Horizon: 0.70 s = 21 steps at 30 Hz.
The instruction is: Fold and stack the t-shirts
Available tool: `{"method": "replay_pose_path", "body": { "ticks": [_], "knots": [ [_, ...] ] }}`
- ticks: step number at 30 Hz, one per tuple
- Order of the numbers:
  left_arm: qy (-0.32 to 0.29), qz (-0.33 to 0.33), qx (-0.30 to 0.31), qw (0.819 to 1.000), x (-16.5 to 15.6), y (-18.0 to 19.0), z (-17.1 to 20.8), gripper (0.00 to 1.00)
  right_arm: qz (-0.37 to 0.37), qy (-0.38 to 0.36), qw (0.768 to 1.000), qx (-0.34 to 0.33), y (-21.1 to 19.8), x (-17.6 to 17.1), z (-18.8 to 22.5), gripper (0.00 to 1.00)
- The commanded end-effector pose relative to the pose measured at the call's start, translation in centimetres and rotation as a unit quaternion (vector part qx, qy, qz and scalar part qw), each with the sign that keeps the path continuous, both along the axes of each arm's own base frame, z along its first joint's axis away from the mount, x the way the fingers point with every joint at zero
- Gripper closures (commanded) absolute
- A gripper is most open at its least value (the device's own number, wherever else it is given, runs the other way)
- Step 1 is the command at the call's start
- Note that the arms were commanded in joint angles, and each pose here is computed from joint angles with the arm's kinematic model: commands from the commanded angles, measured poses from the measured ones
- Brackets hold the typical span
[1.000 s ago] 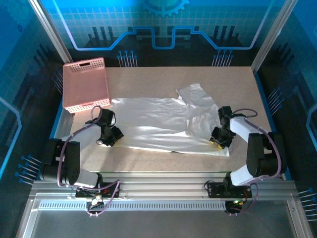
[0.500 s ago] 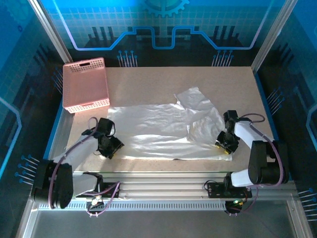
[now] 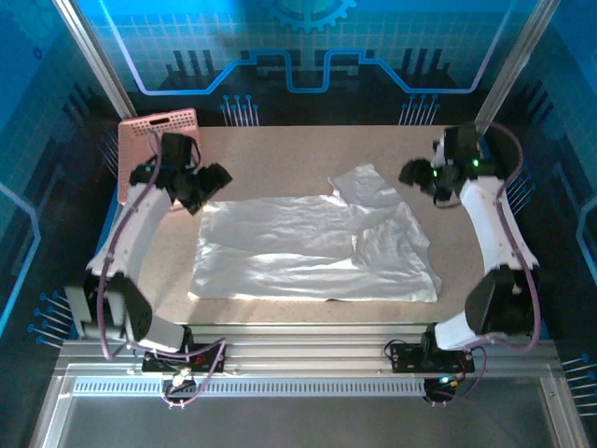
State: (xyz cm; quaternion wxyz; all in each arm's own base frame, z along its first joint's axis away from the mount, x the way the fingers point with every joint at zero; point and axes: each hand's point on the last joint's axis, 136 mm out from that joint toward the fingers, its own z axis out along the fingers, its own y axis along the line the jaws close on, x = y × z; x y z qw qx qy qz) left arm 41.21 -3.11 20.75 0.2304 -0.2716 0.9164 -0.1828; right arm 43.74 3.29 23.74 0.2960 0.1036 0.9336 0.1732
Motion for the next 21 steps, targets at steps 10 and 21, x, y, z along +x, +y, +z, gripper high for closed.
{"method": "replay_pose_path", "body": {
  "ticks": [10, 21],
  "knots": [
    [0.051, -0.142, 0.038, 0.988, 3.7, 2.8, -6.9, 0.29, 0.149, 0.029, 0.988, -0.024, 3.3, 13.1, -9.2, 0.37],
    [0.056, -0.094, 0.039, 0.993, 5.3, 4.6, -11.7, 0.32, 0.166, 0.051, 0.985, -0.024, 6.6, 16.6, -16.6, 0.38]
  ]
}}
